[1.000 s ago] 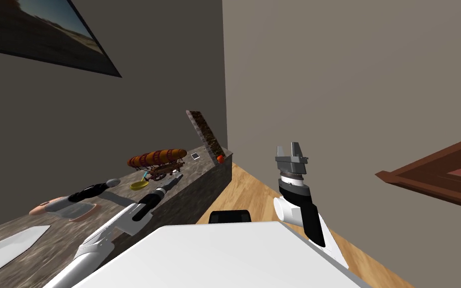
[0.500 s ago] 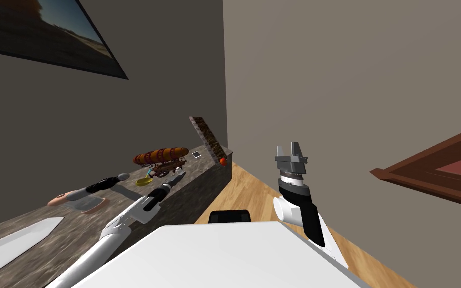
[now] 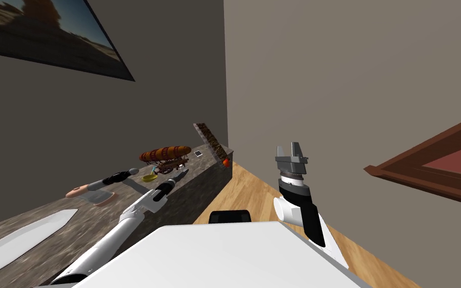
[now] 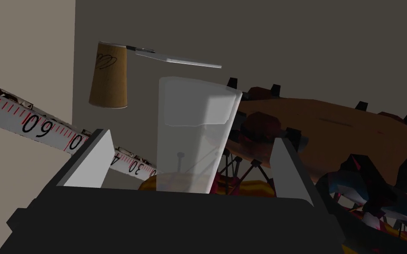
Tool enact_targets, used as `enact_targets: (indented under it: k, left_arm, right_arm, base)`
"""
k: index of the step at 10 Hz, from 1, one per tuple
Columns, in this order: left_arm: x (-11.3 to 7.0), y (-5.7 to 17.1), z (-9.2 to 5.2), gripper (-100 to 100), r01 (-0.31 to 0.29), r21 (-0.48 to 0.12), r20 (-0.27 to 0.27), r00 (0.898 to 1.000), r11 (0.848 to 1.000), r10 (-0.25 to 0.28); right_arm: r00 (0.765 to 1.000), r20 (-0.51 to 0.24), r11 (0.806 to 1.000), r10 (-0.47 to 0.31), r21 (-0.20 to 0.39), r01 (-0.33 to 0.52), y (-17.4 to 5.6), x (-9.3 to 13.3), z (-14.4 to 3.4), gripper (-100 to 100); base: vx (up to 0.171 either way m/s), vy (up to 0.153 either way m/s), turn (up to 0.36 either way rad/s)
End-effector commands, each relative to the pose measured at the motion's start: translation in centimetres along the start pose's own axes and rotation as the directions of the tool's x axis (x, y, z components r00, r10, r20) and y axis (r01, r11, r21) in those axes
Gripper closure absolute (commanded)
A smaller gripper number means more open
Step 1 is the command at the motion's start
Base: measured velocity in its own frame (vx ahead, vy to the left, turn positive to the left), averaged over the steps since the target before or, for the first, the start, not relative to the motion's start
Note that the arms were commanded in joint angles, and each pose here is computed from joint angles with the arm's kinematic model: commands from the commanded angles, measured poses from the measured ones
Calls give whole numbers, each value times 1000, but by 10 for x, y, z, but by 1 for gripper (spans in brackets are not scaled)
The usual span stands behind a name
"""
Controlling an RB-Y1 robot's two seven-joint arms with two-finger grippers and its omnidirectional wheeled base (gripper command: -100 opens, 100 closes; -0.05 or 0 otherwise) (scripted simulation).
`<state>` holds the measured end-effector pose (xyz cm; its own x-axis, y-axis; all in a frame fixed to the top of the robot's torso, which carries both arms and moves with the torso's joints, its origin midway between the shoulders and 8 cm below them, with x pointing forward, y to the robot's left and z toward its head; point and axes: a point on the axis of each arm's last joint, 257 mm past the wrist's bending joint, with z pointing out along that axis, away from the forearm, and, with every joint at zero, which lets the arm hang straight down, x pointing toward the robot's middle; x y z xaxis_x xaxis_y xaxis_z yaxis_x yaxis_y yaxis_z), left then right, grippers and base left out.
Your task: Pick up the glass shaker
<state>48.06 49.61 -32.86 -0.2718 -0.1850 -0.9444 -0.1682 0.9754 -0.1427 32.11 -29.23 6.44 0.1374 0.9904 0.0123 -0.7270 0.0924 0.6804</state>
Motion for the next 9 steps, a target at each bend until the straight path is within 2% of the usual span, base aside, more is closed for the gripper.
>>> enact_targets:
  k: [1,2,4,5,7,8,9]
  left_arm:
    - [0,5,4,-100,2,-12,-4,1000,1000,-2]
    - [2,-10,15,-100,0,11,-6,1000,1000,0]
    - [-3,-3,26,-100,4,-9,-5,1000,1000,-4]
    - [1,-17,35,-100,-1,12,-12,1000,1000,1]
    - [-11,-14,48,-100,3,-1,-2,1000,1000,-3]
    - [-6,-27,56,-100,-4,16,-12,1000,1000,5]
    - [-11,-24,63,-100,-2,4,-11,1000,1000,2]
  right_arm:
    - [1000,0,1000,0,0,0,0,0,0,0]
    - [1000,0,1000,0,0,0,0,0,0,0]
    - [1000,0,1000,0,0,0,0,0,0,0]
    - [1000,0,1000,0,0,0,0,0,0,0]
    - [1000,0,1000,0,0,0,0,0,0,0]
    - [1000,0,1000,0,0,0,0,0,0,0]
    - [1000,0,1000,0,0,0,0,0,0,0]
  base:
    - [0,0,0]
    - [-51,13,18]
    - [-62,9,-1]
    - [-80,12,16]
    - [-60,10,1]
    - [-73,5,11]
    - [-80,15,5]
